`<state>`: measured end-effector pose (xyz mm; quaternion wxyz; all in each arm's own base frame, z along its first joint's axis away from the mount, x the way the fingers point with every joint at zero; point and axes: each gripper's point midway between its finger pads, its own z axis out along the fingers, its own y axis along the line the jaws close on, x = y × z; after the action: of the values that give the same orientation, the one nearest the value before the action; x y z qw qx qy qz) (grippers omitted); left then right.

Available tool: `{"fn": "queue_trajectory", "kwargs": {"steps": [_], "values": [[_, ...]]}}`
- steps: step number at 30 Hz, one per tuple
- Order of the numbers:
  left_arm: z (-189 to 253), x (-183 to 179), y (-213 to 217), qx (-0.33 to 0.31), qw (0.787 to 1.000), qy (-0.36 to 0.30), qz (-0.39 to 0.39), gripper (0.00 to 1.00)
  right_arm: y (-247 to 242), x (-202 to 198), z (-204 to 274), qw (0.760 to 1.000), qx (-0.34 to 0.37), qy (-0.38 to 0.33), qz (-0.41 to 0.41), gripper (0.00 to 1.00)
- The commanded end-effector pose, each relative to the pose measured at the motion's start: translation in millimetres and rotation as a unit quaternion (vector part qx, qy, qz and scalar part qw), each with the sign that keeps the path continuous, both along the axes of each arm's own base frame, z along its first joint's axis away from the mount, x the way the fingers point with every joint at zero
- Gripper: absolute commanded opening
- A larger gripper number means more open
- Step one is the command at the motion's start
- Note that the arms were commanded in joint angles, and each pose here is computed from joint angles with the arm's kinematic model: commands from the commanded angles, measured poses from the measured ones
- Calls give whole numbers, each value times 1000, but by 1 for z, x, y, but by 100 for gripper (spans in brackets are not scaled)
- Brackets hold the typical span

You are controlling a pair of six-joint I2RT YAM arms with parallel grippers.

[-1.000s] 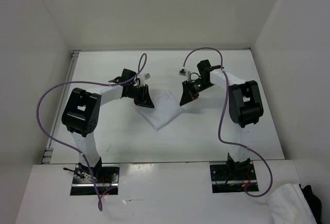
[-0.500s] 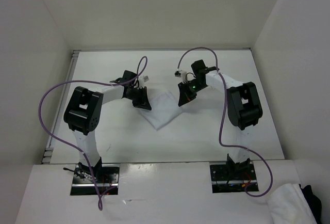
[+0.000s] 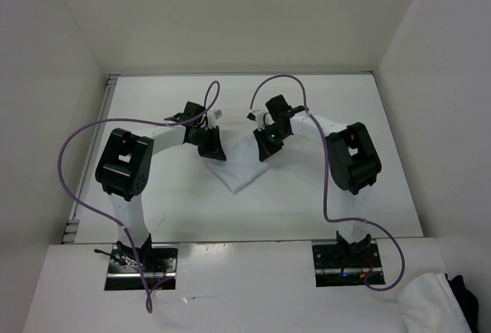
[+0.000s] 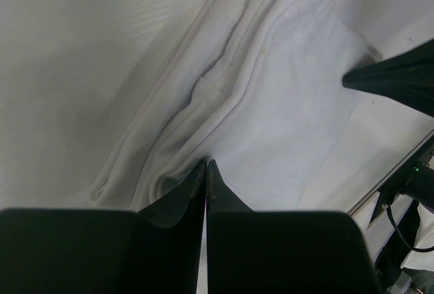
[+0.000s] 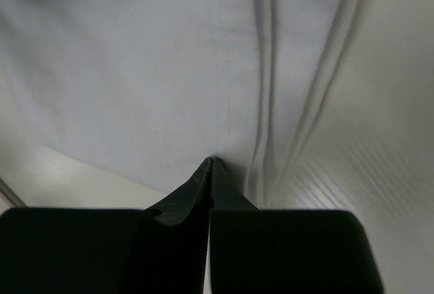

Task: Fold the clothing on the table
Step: Fold the skirt

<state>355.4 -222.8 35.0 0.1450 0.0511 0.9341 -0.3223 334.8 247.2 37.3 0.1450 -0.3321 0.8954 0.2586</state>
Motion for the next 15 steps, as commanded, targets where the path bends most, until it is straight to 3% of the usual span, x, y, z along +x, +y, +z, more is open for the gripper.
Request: {"fn": "queue_trajectory", "kwargs": {"steps": [1,15], "values": [[2,1,-5,1,1000,0,-6,5,-5,17,-19,998,-46,-18,-39,0],[-33,-46,-30,17,998,53,-37,3,1,62,-22,993,-68,-52,-78,0]]}}
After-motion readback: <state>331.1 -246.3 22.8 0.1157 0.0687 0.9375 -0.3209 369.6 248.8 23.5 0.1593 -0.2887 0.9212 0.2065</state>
